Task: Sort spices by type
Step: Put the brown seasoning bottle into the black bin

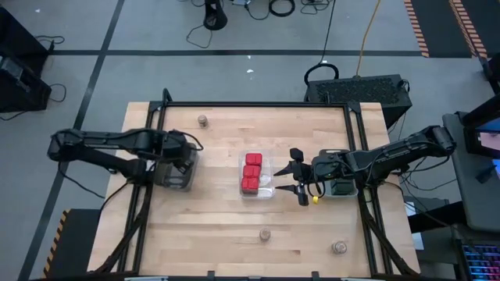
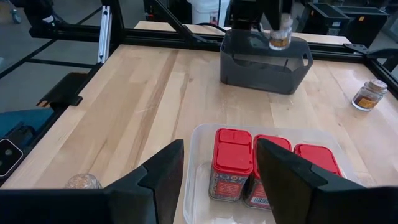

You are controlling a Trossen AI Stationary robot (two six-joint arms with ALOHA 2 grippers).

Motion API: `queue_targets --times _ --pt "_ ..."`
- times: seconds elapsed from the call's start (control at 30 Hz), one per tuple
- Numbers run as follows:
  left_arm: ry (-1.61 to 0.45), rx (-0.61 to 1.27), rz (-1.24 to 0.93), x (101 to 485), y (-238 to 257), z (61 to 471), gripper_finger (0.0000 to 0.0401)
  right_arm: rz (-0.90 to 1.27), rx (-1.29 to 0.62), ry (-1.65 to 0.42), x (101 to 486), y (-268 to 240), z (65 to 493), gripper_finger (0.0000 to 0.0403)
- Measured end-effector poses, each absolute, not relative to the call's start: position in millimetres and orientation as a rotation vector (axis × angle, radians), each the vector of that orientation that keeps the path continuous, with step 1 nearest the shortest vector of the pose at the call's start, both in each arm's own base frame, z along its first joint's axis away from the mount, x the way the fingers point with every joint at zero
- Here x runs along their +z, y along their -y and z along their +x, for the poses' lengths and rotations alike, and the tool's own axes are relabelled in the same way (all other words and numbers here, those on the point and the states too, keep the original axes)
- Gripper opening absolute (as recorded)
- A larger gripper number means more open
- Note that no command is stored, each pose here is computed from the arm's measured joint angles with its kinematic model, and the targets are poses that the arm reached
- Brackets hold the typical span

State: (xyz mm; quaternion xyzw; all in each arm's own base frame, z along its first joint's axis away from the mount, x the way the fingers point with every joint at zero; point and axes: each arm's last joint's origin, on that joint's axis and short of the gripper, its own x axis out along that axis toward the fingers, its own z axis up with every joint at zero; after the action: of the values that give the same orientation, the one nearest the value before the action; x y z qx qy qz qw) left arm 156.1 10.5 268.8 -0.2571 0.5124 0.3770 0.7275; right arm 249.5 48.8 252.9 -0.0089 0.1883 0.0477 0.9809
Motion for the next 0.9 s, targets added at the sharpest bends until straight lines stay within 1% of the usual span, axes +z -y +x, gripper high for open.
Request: queue_targets --times 0.1,0.23,0.33,0.57,0.9 --pt "-1.179 0.835 -0.564 252.9 -19.2 154.1 0.0183 -0.018 0.096 -0.379 252.9 -48.8 249.5 0.0185" --pt "-1.166 0.813 -0.573 238.5 -29.1 156.5 0.0183 -0.018 0.096 -0.379 252.9 -48.8 249.5 0.0185" --pt "-1.144 0.797 -0.591 232.3 -37.1 158.5 0.0183 -0.018 0.096 -0.379 252.9 -48.8 249.5 0.0185" --pt "-1.121 0.831 -0.627 222.5 -55.3 155.8 0.0183 -0.018 0.096 -0.379 252.9 -48.9 249.5 0.0185" --pt "-1.09 0.816 -0.714 197.5 -67.1 155.9 0.0183 -0.022 0.097 -0.38 252.9 -48.8 249.5 0.0185"
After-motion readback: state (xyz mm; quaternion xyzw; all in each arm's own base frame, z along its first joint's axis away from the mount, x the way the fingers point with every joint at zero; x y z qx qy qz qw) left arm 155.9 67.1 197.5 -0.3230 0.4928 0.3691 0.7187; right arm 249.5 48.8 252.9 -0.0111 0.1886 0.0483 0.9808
